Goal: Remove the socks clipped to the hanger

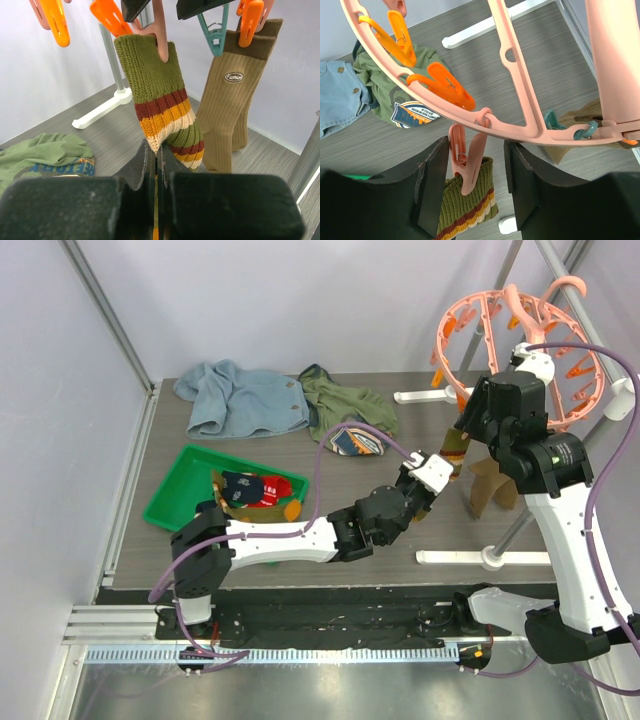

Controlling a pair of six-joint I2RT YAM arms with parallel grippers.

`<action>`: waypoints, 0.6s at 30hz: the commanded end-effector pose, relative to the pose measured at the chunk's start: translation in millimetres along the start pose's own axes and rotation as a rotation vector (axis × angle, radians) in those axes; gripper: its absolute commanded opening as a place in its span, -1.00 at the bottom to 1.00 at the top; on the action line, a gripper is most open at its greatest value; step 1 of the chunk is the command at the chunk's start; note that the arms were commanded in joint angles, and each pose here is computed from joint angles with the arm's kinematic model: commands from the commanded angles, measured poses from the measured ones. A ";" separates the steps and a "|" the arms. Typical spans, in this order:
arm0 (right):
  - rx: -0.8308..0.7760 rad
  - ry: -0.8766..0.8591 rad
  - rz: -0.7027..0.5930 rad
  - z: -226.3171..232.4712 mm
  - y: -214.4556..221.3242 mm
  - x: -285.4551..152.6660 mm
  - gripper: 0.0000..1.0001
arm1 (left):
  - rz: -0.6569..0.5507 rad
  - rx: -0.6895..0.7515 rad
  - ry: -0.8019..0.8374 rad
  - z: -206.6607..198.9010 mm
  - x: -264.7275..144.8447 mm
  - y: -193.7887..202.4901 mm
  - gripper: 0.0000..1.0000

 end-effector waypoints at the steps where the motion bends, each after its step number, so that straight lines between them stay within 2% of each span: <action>1: 0.016 -0.007 -0.037 3.3 -5.2 0.6 0.09 | -0.091 -0.050 -0.056 6.5 2.4 -30.1 -1.00; 18: 0.007 -0.009 -0.032 10.5 -3.6 2.1 0.10 | -0.081 -0.021 -0.058 2.2 4.0 -26.8 -1.00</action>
Point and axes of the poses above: each gripper's point midway between its finger pads, its own x axis out along the fingers, its own z axis along the line the jaws close on, y = z × x, the point moved 8 cm from there along -x, back along the fingers, and after that the axes turned 13 degrees about x, right-handed, at the moved point
